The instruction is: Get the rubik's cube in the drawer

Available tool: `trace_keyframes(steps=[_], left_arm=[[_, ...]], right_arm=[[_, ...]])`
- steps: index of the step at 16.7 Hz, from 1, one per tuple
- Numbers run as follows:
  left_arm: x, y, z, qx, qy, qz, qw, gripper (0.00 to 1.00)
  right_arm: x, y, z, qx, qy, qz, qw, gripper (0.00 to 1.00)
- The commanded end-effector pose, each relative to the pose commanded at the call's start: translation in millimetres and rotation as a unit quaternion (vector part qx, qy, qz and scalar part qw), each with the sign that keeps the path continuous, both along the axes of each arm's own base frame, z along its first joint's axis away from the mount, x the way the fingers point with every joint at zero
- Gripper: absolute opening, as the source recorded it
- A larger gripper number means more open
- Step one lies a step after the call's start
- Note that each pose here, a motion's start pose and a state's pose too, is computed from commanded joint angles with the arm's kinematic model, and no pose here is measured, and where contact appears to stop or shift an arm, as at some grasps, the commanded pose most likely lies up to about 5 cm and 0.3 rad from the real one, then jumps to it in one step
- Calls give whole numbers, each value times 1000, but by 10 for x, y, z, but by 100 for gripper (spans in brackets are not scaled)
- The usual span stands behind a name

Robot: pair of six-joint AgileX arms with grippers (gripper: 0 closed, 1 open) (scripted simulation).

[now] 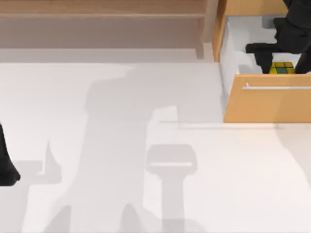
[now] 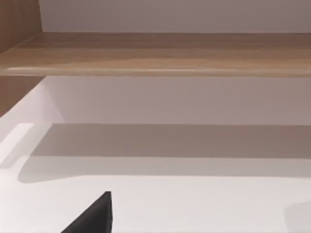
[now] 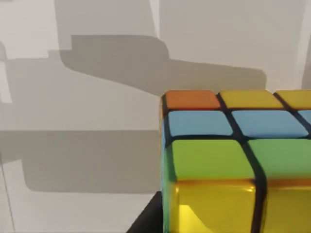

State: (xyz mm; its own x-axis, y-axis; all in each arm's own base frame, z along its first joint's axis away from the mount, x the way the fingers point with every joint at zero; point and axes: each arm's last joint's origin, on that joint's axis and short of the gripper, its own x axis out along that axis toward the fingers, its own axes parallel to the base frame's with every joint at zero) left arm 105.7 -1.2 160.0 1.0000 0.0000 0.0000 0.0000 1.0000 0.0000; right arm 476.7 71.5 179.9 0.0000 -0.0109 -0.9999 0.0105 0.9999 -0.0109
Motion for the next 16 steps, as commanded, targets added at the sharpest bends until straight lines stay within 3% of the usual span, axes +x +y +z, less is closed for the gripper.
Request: trace_keyframes(steps=[10, 16], left_arm=[[0, 0, 0, 0, 0, 0, 1000, 100], [0, 0, 0, 0, 0, 0, 1000, 100]], right_arm=[[0, 0, 0, 0, 0, 0, 1000, 98], [0, 0, 0, 0, 0, 0, 1000, 100]])
